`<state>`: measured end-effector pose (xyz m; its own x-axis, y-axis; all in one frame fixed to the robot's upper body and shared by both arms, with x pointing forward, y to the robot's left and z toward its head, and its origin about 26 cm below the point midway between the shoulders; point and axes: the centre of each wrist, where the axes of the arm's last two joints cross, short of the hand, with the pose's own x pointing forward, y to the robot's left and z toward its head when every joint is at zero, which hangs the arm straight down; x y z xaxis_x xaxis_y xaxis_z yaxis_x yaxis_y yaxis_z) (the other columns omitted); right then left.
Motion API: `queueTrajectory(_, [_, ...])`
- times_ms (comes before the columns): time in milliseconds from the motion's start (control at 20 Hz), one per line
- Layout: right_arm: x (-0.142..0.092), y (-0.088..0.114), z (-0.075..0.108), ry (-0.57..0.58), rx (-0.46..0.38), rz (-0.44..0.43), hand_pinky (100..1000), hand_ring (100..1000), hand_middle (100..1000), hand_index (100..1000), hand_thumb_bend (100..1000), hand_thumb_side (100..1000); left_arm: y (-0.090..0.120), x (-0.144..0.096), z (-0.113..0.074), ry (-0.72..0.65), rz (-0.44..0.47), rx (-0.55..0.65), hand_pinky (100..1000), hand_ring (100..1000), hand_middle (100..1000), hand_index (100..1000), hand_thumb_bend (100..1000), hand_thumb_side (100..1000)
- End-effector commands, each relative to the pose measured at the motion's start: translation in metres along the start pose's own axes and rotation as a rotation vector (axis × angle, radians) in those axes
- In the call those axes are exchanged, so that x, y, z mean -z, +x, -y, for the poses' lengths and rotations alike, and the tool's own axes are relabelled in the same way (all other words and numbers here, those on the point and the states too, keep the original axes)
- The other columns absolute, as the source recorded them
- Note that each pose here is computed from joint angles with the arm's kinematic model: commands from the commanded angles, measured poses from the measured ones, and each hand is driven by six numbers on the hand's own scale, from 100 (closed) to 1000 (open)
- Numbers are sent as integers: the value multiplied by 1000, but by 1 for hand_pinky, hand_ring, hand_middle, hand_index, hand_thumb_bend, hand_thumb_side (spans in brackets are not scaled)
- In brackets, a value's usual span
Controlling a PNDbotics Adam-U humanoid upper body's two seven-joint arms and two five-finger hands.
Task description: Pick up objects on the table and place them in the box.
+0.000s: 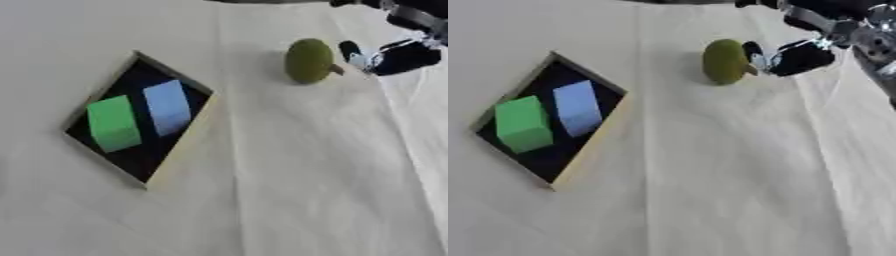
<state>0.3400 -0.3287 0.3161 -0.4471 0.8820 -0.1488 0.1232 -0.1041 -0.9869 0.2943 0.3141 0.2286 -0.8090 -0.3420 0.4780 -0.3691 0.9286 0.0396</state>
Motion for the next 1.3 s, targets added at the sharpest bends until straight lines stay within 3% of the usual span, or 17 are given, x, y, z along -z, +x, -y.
queueTrajectory(50, [0,-13,9,28,-52,-40,965,1000,891,944,188,417,6,7,-1,-12,28,0,766,800,774,809,283,761])
queueTrajectory(350, [8,-17,5,47,-33,-16,960,1000,879,926,218,396,6,7,0,-16,25,-3,766,800,775,810,281,763])
queueTrajectory(700, [20,-22,-3,108,-34,-20,971,1000,900,949,323,367,7,8,1,-21,25,-9,766,800,775,810,280,765])
queueTrajectory(1150, [40,-33,-12,111,-19,-66,971,1000,899,952,349,337,7,8,2,-22,23,-16,765,800,775,809,277,769])
queueTrajectory(1300, [45,-41,-17,100,-6,-105,967,1000,894,950,319,340,7,8,2,-21,22,-16,765,800,775,809,274,772])
